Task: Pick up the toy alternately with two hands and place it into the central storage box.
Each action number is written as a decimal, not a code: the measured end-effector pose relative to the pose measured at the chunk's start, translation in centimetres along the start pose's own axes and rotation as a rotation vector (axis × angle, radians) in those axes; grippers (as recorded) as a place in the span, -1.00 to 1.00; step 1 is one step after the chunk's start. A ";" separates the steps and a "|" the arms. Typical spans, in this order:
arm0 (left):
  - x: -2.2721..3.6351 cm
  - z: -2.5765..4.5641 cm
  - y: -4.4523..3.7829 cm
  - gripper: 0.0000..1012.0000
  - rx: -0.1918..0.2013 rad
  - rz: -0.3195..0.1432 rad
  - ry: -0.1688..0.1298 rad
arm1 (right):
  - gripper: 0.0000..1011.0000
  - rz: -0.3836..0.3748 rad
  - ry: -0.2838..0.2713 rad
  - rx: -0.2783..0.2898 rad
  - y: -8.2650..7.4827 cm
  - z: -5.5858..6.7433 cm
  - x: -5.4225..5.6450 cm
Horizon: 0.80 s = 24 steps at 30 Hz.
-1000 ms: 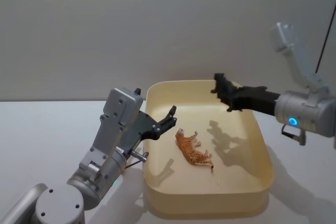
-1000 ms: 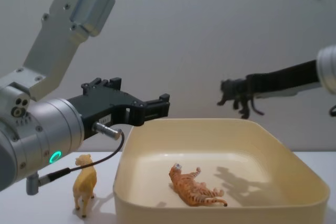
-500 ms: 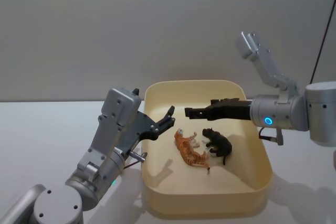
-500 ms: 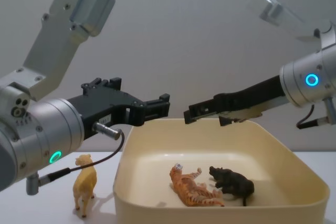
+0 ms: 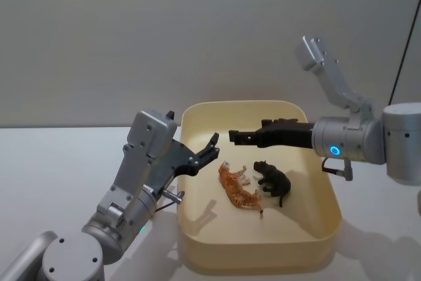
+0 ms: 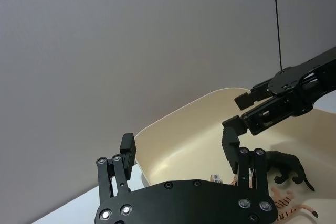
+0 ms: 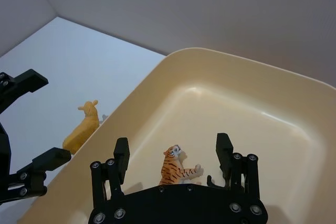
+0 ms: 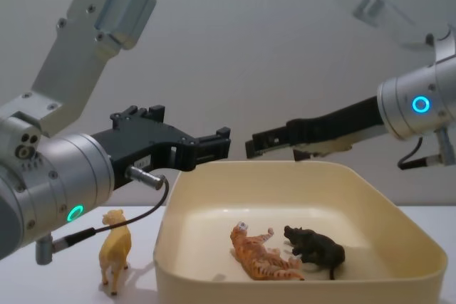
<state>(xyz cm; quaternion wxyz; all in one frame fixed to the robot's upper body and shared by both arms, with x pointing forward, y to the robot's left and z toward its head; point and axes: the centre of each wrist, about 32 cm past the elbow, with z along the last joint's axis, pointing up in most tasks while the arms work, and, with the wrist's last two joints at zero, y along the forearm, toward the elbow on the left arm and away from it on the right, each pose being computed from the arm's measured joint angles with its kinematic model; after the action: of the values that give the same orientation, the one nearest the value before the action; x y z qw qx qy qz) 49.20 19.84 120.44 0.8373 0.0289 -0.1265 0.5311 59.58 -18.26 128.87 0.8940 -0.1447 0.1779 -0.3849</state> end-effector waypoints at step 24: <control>0.00 0.00 0.00 0.98 0.000 0.000 0.000 | 0.98 -0.196 -0.089 0.174 -3.5 -0.5 0.4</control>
<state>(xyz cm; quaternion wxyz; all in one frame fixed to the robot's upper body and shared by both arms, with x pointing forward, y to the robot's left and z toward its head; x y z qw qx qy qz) 49.20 19.84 120.44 0.8373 0.0289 -0.1265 0.5311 57.42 -20.97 129.73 0.8682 -0.1001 0.0892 -0.4777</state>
